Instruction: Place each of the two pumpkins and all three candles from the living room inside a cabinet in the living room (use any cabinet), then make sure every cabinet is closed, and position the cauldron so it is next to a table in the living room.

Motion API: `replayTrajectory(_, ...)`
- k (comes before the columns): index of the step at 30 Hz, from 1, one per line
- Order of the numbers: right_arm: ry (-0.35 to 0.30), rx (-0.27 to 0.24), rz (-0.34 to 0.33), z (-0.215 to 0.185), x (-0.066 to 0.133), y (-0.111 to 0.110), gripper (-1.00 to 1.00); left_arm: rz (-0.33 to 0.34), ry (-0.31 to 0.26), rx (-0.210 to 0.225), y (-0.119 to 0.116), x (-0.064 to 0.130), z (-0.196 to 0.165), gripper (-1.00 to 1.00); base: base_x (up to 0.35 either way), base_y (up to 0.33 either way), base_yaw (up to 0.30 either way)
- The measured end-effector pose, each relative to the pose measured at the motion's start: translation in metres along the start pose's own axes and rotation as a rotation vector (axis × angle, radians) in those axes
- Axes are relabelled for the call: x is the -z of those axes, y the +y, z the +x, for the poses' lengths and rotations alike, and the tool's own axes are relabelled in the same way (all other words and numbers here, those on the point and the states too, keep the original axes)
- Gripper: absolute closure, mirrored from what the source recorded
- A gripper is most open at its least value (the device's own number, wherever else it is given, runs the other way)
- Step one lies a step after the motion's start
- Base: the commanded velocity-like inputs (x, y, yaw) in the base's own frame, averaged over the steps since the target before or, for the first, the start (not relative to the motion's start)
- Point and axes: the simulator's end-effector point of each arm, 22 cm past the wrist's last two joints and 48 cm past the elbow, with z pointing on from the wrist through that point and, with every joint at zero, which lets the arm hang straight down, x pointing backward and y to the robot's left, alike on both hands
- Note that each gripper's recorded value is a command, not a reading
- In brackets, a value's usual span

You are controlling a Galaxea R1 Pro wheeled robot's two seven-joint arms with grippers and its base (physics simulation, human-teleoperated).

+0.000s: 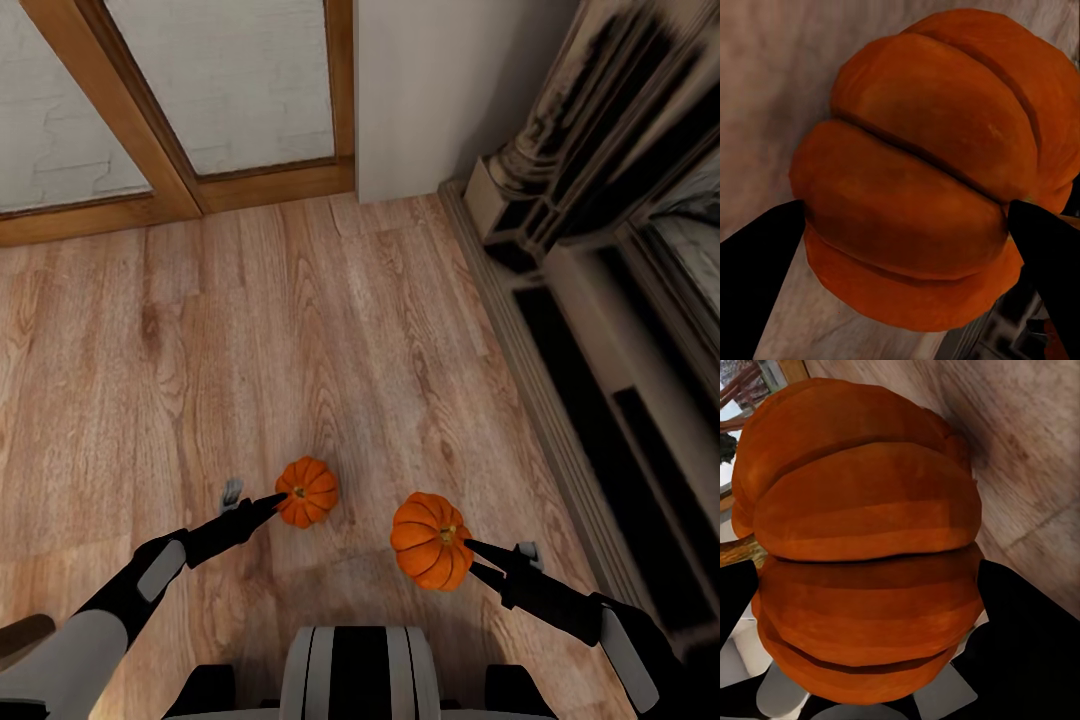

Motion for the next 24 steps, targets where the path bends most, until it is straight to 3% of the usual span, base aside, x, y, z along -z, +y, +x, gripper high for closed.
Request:
replayTrajectory(5,0.000,0.000,0.000,0.000,0.000,0.000,1.00,0.056,-0.013,-0.037,-0.023,-0.004,-0.010,1.00,0.000,0.000,0.000)
replayTrajectory(9,0.000,0.000,0.000,0.000,0.000,0.000,1.00,0.068,-0.012,-0.046,-0.029,-0.005,-0.012,1.00,0.000,0.000,0.000)
replayTrajectory(17,-0.003,0.027,-0.018,-0.002,0.001,0.016,1.00,0.125,-0.033,-0.102,-0.068,-0.002,-0.030,1.00,0.000,0.000,0.000)
replayTrajectory(24,-0.007,0.050,-0.033,-0.004,0.002,0.030,1.00,0.146,-0.039,-0.122,-0.087,0.002,-0.035,1.00,0.000,0.000,0.000)
